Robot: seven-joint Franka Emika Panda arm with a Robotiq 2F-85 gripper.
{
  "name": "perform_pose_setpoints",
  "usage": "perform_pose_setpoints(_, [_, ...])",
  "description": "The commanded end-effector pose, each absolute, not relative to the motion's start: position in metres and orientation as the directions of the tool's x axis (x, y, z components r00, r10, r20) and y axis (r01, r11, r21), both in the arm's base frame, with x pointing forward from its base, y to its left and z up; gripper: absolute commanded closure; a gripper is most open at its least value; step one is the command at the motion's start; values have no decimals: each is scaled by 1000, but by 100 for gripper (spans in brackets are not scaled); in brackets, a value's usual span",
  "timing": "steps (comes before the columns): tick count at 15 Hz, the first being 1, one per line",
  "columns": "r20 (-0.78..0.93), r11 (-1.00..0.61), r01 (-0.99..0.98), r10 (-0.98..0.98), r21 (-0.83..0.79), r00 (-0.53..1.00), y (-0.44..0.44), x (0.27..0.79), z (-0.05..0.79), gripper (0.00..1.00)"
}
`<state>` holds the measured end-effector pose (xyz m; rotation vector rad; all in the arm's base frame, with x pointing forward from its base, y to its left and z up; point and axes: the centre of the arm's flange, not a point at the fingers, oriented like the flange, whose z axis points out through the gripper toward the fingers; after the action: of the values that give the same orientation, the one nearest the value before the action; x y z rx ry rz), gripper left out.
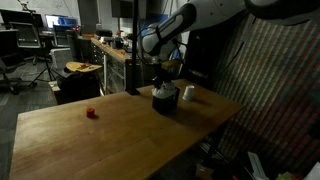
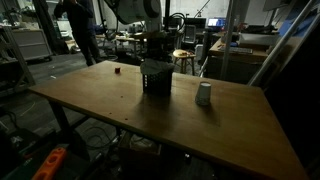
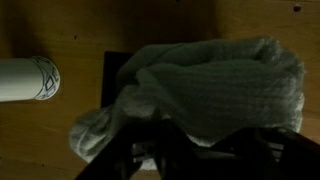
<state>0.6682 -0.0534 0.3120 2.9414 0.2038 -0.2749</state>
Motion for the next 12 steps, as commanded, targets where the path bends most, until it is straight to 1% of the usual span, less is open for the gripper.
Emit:
perform_pose_setpoints(1, [-156, -980, 143, 121, 138, 980, -48, 672, 334, 15])
perform_pose_setpoints(3, [-137, -980, 146, 127, 137, 982, -44, 670, 346, 1])
perform_pose_setpoints(4, [-130, -979, 148, 130, 138, 983, -41, 669, 350, 0])
perform_pose_setpoints(6, [-118, -978, 154, 138, 139, 983, -37, 666, 359, 0])
perform_pose_setpoints(9, [-103, -977, 161, 147, 141, 984, -32, 663, 366, 3])
perform_pose_setpoints(12, [-102, -976, 169, 156, 139, 983, -26, 660, 368, 3])
